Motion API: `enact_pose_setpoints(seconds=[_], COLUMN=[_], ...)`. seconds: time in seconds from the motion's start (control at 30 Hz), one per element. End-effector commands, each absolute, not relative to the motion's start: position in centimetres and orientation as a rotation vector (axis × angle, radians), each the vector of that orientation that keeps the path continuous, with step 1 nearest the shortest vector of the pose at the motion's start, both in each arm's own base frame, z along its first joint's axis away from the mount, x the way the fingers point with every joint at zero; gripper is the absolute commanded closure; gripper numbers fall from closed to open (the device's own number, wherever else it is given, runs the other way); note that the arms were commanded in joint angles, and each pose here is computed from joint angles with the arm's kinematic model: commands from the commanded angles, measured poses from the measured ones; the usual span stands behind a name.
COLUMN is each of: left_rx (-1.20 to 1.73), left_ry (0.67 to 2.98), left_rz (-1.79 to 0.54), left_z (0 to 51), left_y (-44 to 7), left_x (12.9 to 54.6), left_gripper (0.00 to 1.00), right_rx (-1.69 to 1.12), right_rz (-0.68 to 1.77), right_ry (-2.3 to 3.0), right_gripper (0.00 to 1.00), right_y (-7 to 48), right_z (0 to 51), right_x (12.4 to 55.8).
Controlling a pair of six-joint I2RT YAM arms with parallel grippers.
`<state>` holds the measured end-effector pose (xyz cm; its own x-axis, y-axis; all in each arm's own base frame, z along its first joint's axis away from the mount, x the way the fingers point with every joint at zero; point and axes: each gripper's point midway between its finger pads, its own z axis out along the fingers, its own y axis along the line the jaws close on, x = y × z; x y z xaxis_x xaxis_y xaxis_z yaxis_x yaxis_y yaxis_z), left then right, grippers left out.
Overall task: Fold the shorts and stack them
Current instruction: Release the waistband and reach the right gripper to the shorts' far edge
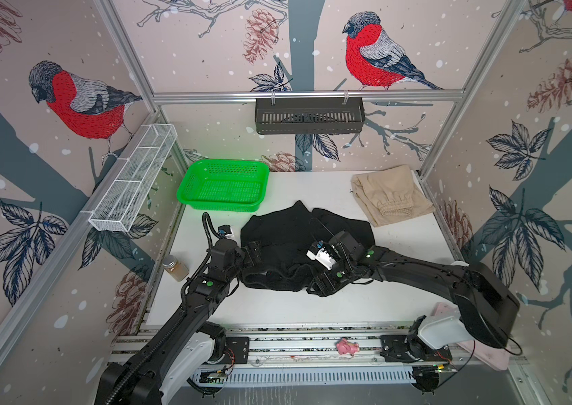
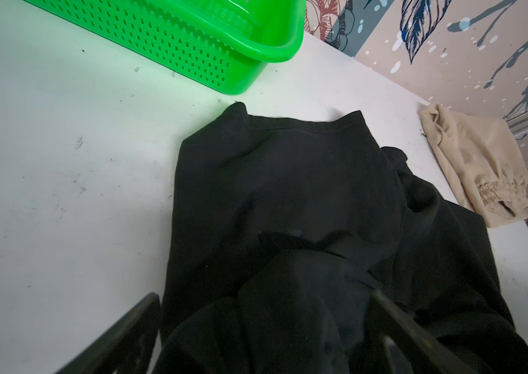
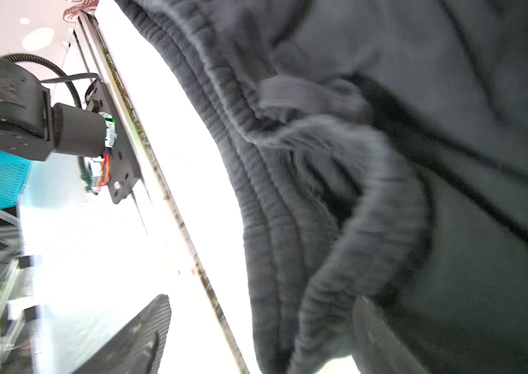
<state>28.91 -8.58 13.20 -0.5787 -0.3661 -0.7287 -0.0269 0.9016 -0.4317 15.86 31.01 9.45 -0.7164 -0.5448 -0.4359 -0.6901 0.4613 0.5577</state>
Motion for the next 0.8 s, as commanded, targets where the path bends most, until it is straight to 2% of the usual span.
enact_pose_setpoints(seconds=[0.0, 0.07, 0.17, 0.27, 0.37, 0.47, 0.57, 0.77], left_rx=[-0.267, -0.272, -0.278, -0.273, -0.246, -0.242, -0.238, -0.210], left_ry=[2.111, 2.118, 2.116, 2.108, 2.099, 2.104, 2.111, 2.109], left_rz=[-0.515, -0.511, -0.510, -0.539, -0.588, -0.604, -0.629, -0.678], left_z=[14.3, 14.1, 14.1, 14.2, 14.5, 14.6, 14.4, 14.2], left_y=[-9.0, -8.8, -8.6, -8.8, -9.4, -9.5, -9.8, -10.3], left_x=[29.4, 29.1, 28.8, 28.4, 27.9, 27.4, 26.9, 26.3], left_gripper=[0.02, 0.02, 0.02, 0.02, 0.02, 0.02, 0.02, 0.02], right_rx=[-1.081, -1.056, -0.973, -0.899, -0.914, -0.986, -1.010, -0.837], right_rz=[1.246, 1.202, 0.964, 0.786, 0.671, 0.663, 0.695, 0.653], right_ry=[2.372, 2.244, 2.168, 2.206, 2.249, 2.292, 2.275, 2.367], right_gripper=[0.13, 0.14, 0.11, 0.13, 0.15, 0.18, 0.21, 0.32], right_y=[32.5, 33.7, 34.9, 35.9, 37.7, 40.2, 41.9, 39.1], right_z=[13.8, 16.8, 17.9, 16.2, 12.3, 8.5, 7.2, 3.6], right_x=[16.3, 19.0, 25.4, 32.2, 37.2, 39.7, 40.9, 45.0])
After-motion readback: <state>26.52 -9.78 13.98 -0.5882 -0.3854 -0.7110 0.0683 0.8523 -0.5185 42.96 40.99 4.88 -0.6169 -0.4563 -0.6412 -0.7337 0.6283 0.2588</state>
